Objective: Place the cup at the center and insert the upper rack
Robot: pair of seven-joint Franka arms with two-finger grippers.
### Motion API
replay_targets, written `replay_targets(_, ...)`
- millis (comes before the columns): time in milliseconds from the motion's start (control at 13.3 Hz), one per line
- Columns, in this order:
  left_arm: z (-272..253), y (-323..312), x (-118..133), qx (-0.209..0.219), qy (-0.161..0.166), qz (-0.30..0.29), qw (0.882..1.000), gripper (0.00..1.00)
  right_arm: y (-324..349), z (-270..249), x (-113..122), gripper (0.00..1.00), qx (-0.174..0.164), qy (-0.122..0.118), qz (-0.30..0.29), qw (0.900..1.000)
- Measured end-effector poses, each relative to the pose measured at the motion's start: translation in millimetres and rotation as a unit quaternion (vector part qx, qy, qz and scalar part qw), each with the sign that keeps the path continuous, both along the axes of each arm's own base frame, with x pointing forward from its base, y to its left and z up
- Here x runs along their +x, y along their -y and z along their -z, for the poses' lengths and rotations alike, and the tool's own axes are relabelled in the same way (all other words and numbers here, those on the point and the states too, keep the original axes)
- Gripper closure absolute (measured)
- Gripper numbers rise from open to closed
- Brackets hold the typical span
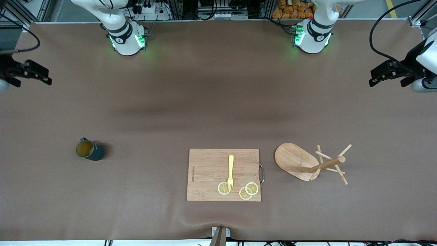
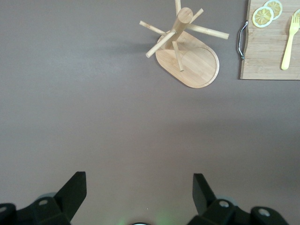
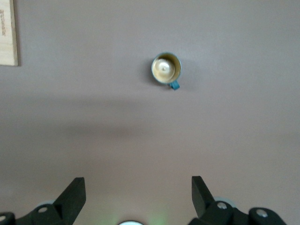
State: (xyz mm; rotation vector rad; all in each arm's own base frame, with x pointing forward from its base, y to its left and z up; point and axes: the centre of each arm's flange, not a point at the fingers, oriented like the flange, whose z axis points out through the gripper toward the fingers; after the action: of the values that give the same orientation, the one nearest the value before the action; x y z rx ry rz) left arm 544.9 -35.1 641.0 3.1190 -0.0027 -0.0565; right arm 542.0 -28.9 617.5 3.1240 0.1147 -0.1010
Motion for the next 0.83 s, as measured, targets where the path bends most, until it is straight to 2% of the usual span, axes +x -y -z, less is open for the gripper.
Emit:
replay_targets(151,2.1,0.5,1.1,0.000,-0.002,0.000,1.000,0.00,1.3,27.1,21.5,0.00,0.000,0.006,-0.001,1.000)
replay_targets(452,7.8,3.4,4.3,0.000,-0.006,0.003,1.000,0.00,6.2,102.9,65.3,0.00,0.003,-0.003,0.000,1.000)
replay_targets(677,12.5,3.8,7.1,0.000,-0.009,0.003,1.000,0.00,15.2,151.6,84.3,0.00,0.034,-0.016,0.016,0.999)
replay_targets(828,12.7,3.1,7.9,0.000,-0.007,0.003,1.000,0.00,28.6,179.6,94.4,0.00,0.048,-0.017,0.018,0.999)
